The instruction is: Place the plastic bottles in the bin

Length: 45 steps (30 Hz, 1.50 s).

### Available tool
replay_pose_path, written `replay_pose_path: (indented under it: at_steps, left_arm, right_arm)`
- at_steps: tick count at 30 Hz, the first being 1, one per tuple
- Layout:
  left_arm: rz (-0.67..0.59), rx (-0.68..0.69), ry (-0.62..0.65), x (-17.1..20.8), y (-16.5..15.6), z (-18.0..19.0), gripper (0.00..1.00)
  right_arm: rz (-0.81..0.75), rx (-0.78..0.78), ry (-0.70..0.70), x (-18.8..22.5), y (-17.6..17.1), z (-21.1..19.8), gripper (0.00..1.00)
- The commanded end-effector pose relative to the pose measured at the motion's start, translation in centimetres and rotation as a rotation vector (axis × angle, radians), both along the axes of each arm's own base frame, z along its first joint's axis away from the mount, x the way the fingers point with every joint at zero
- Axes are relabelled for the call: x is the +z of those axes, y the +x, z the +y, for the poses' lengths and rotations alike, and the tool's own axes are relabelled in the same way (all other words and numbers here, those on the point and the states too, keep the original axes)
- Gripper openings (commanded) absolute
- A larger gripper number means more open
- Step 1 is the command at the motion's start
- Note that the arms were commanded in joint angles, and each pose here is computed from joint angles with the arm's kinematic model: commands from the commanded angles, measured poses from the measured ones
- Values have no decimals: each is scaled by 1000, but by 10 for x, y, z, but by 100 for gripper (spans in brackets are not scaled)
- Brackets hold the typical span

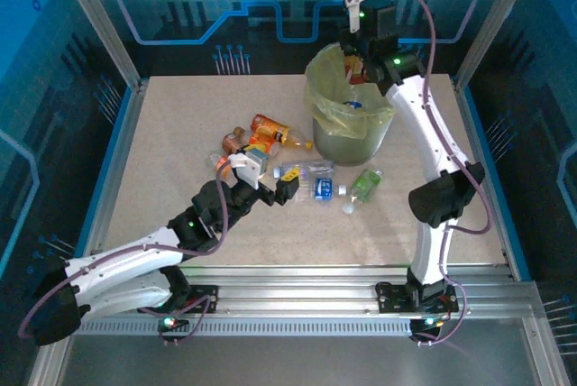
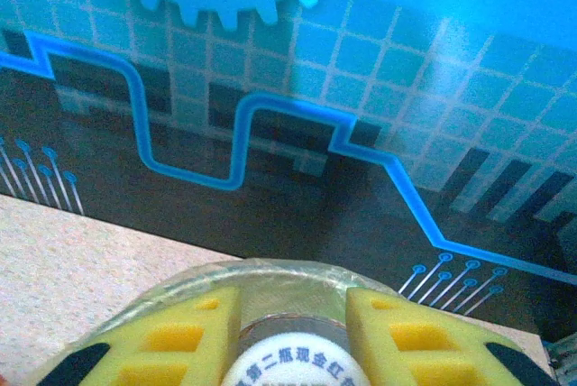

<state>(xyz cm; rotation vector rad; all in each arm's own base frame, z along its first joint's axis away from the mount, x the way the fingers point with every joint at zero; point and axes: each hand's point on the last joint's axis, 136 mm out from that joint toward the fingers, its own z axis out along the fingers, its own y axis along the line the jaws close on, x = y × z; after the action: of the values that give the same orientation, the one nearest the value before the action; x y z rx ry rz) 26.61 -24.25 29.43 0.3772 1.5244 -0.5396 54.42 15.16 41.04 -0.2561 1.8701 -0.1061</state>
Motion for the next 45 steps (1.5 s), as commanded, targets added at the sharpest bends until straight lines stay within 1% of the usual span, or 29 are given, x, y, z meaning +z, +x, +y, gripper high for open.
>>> replay_pose_path:
  at_steps: [1,9,18,22,27,33,37,40,45]
  left_arm:
    - [19,60,-21,-4,3,15,99]
    - [47,90,-43,-9,7,27,99]
    - [60,96,-48,-11,7,31,99]
    - [64,95,-51,-11,7,32,99]
    - [73,96,-49,-11,7,33,99]
    - [90,96,-57,-13,6,34,99]
    - [101,92,-50,-14,6,33,99]
    - [108,90,-46,-14,7,32,99]
    - [120,92,-34,-16,8,31,99]
  right_arm:
    - [-72,-68,-30,15,9,-18,0]
    - [9,-101,-54,-36,18,-37,1]
    - [115,-125,-17,-83,8,-61,9]
    - [180,-101,-9,-99,0,-58,9]
    - [254,-86,-8,-108,-10,-55,11]
    - [366,-76,-53,-137,-11,-54,14]
    - [432,-86,-76,-162,-9,-55,19]
    - [449,-94,-78,-172,-5,-55,26]
    - [469,-100,-84,-182,4,-53,44]
